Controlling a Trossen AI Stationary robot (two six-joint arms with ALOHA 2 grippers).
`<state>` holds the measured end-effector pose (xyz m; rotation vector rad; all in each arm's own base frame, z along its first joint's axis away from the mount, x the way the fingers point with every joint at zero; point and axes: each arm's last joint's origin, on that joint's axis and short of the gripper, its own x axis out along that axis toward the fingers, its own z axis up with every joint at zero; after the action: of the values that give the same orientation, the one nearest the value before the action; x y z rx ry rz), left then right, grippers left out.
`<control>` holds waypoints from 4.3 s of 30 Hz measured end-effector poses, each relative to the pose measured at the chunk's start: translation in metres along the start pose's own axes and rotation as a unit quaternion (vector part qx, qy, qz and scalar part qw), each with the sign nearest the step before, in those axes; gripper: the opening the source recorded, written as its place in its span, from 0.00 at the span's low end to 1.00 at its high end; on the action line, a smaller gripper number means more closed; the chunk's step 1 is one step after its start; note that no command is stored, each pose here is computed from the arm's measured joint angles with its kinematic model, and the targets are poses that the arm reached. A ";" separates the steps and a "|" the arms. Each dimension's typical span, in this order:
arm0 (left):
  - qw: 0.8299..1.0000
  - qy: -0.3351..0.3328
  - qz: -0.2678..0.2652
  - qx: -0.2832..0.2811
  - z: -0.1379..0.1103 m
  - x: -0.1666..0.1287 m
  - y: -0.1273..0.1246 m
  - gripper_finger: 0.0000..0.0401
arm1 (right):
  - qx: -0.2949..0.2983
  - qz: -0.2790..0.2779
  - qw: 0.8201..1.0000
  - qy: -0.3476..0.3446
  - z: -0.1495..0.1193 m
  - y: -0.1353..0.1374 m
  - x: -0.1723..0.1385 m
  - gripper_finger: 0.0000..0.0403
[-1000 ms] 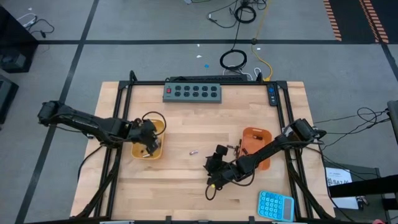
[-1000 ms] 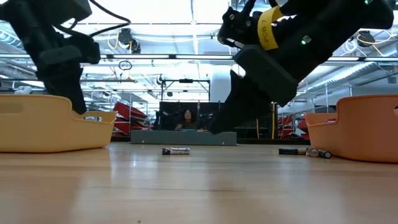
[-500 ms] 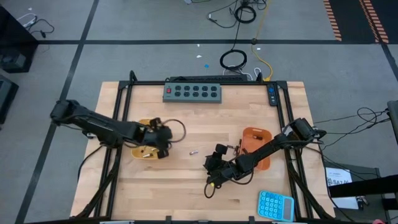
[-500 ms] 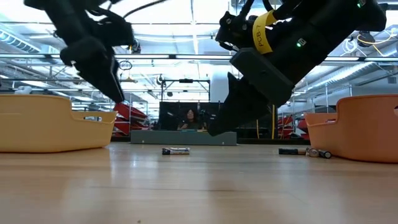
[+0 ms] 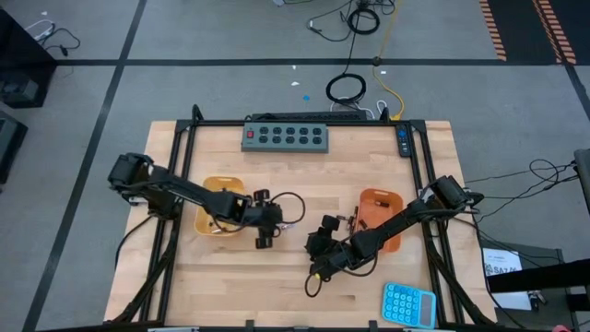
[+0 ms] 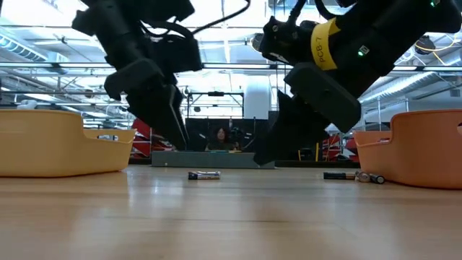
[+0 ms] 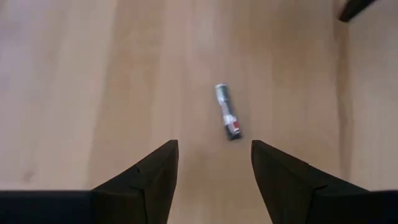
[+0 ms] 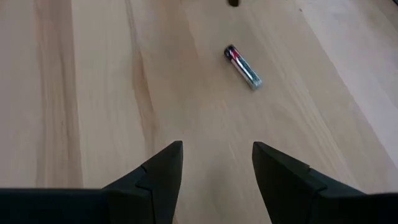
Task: Sort batteries
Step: Put the silver battery into the yellow bin, then put the black battery into the orange bin
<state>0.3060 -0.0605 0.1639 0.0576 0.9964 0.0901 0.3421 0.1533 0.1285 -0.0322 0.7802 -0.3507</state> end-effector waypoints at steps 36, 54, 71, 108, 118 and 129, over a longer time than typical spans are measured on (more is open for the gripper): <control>0.996 0.015 0.087 -0.021 -0.001 -0.020 -0.003 0.06 | -0.013 -0.012 1.000 0.008 0.002 -0.006 -0.002 0.46; 0.952 0.041 0.124 -0.276 -0.121 -0.095 0.025 0.20 | -0.027 0.002 0.999 0.017 0.012 -0.020 0.010 0.46; 0.941 -0.242 0.223 -0.073 -0.068 -0.099 0.008 0.43 | 0.020 -0.013 0.998 0.054 0.039 -0.067 -0.039 0.46; 0.923 -0.373 0.062 0.077 -0.051 -0.024 -0.011 0.43 | -0.001 0.076 0.889 0.452 0.035 -0.136 0.035 0.38; 0.923 -0.376 0.060 0.060 -0.052 -0.025 -0.012 0.43 | 0.023 0.075 0.878 0.473 0.028 -0.142 0.049 0.27; 0.921 -0.381 0.034 0.070 -0.056 -0.030 -0.027 0.43 | 0.028 0.049 0.872 0.487 0.015 -0.133 0.067 0.14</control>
<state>0.2444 -0.0895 0.1561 0.2405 0.2159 0.0521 0.3567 0.0049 0.1149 0.2613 1.7688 -0.2801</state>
